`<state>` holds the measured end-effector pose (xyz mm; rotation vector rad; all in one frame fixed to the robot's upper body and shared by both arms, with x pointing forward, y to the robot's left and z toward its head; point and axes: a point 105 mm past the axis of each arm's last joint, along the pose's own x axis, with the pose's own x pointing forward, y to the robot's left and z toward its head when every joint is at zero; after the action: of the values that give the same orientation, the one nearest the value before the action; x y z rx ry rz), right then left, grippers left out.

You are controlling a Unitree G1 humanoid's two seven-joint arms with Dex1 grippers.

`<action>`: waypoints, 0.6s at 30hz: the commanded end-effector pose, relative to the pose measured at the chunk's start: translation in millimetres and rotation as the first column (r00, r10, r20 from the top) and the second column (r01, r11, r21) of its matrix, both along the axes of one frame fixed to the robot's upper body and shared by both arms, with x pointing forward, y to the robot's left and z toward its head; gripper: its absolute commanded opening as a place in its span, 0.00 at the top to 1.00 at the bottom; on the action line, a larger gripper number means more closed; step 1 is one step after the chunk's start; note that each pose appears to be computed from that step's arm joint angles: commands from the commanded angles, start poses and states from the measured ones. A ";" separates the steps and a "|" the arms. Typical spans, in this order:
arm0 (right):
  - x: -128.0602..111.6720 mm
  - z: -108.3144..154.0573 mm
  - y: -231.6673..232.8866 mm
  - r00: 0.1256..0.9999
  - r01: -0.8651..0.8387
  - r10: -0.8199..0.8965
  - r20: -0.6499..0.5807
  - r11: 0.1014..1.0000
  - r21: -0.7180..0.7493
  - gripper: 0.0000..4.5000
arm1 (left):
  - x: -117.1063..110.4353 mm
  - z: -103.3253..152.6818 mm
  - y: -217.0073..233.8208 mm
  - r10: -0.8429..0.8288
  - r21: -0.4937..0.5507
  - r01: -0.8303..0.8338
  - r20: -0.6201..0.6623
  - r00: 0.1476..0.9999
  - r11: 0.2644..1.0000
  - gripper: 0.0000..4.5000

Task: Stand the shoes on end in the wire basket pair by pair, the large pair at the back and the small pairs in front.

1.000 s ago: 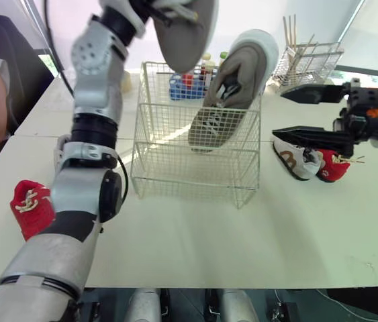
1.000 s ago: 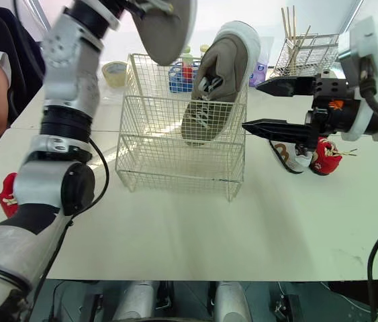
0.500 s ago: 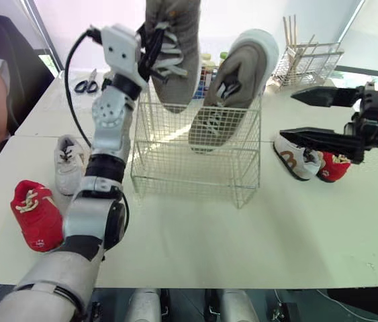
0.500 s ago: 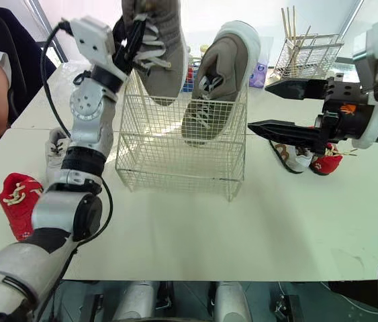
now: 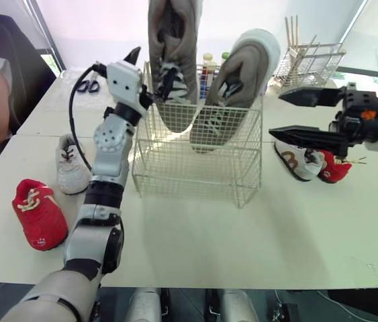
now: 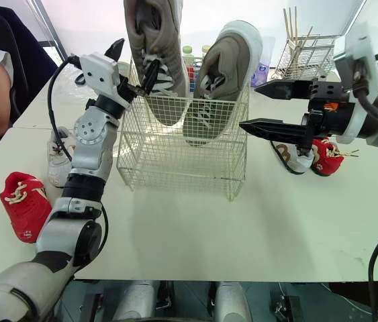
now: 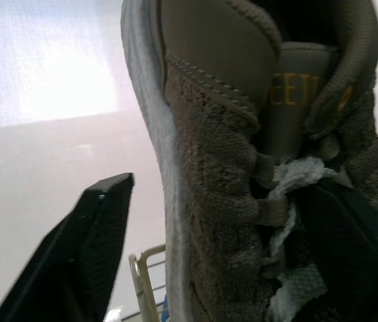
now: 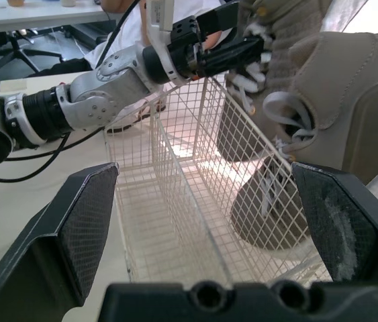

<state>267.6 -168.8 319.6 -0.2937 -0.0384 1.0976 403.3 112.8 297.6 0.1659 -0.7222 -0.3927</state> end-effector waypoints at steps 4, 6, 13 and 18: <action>0.1 7.9 1.8 0.999 -0.020 0.019 0.051 1.000 0.018 0.00 | -35.5 27.3 -1.0 -0.044 -0.030 0.046 0.047 0.998 0.999 0.01; 1.1 6.8 1.7 0.999 -0.024 0.022 0.049 0.999 0.023 0.00 | -46.4 27.9 -4.4 -0.067 -0.002 0.067 0.036 0.997 0.998 0.01; 6.7 2.8 3.8 0.998 -0.037 0.035 0.045 0.998 0.042 0.00 | -66.6 29.9 1.5 -0.069 0.077 0.070 -0.012 0.998 0.995 0.01; 12.2 -0.5 6.4 0.998 -0.046 0.043 0.044 0.998 0.054 0.00 | -67.5 47.4 15.4 -0.051 0.065 0.051 -0.001 0.999 0.997 0.01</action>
<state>282.6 -163.5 306.0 -0.2373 -0.0512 1.1322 346.7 124.9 323.0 0.2085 -0.6415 -0.4634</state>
